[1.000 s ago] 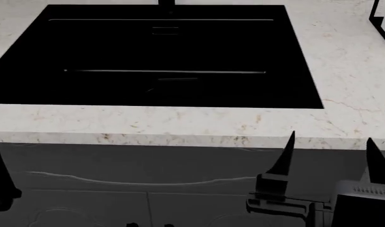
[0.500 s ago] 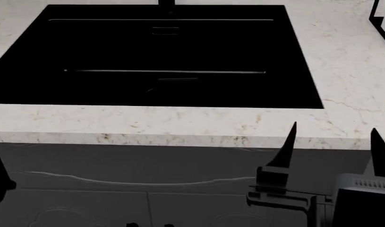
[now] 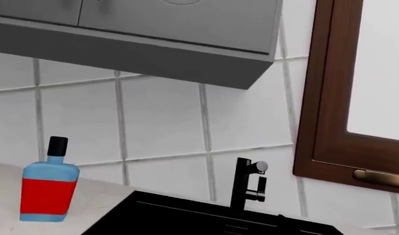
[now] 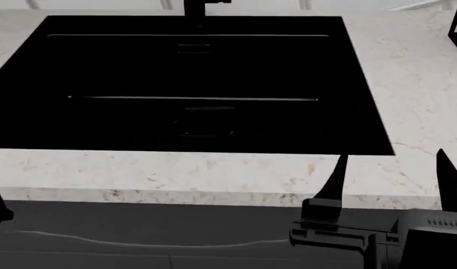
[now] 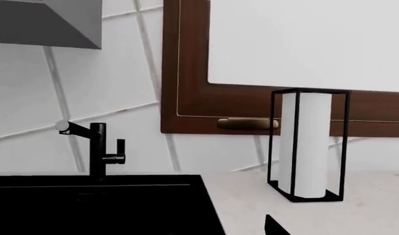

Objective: Turn the sink spout to the right.

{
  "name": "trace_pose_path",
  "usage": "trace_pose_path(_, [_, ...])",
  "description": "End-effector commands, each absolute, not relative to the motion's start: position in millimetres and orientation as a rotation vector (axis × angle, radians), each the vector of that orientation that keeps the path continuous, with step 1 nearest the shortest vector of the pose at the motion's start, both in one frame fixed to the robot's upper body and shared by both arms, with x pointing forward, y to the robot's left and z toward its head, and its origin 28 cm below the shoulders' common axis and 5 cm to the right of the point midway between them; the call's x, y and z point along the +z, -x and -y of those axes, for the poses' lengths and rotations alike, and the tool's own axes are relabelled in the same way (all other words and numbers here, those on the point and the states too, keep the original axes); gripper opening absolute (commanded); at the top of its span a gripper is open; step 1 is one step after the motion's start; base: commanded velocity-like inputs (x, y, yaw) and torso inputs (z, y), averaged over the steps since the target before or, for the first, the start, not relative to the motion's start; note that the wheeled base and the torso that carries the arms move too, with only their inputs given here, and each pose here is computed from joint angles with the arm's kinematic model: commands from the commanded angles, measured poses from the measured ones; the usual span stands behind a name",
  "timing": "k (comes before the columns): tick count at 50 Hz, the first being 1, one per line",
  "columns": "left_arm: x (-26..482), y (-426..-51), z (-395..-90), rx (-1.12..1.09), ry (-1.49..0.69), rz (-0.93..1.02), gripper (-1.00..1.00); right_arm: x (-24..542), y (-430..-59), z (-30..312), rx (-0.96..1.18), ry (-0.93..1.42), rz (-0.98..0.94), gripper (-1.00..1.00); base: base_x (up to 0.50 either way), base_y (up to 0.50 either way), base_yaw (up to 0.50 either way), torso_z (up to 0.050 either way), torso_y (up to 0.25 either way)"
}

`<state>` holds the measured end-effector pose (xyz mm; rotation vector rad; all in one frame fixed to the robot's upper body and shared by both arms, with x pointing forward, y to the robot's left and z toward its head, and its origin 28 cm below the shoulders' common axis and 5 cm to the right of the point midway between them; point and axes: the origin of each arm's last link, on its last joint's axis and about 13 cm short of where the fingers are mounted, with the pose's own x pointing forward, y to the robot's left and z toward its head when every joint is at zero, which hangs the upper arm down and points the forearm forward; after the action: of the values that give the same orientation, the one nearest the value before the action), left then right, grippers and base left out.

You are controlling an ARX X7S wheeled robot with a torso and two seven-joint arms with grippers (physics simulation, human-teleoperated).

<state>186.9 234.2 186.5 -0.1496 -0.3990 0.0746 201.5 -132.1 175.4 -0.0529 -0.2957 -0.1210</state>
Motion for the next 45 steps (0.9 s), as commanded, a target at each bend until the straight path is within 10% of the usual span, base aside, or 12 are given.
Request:
trace_pose_path(1, [185.5, -189.4, -237.0, 0.094, 0.134, 0.399, 1.0, 173.4, -200.4, 133.3, -0.114, 0.039, 0.304, 1.0, 0.38, 0.0, 0.0, 0.0, 0.0])
trace_pose_path(45, [186.5, -189.9, -234.3, 0.077, 0.113, 0.404, 1.0, 168.2, -199.2, 134.5, -0.142, 0.044, 0.301, 1.0, 0.28, 0.11, 0.0, 0.0, 0.0])
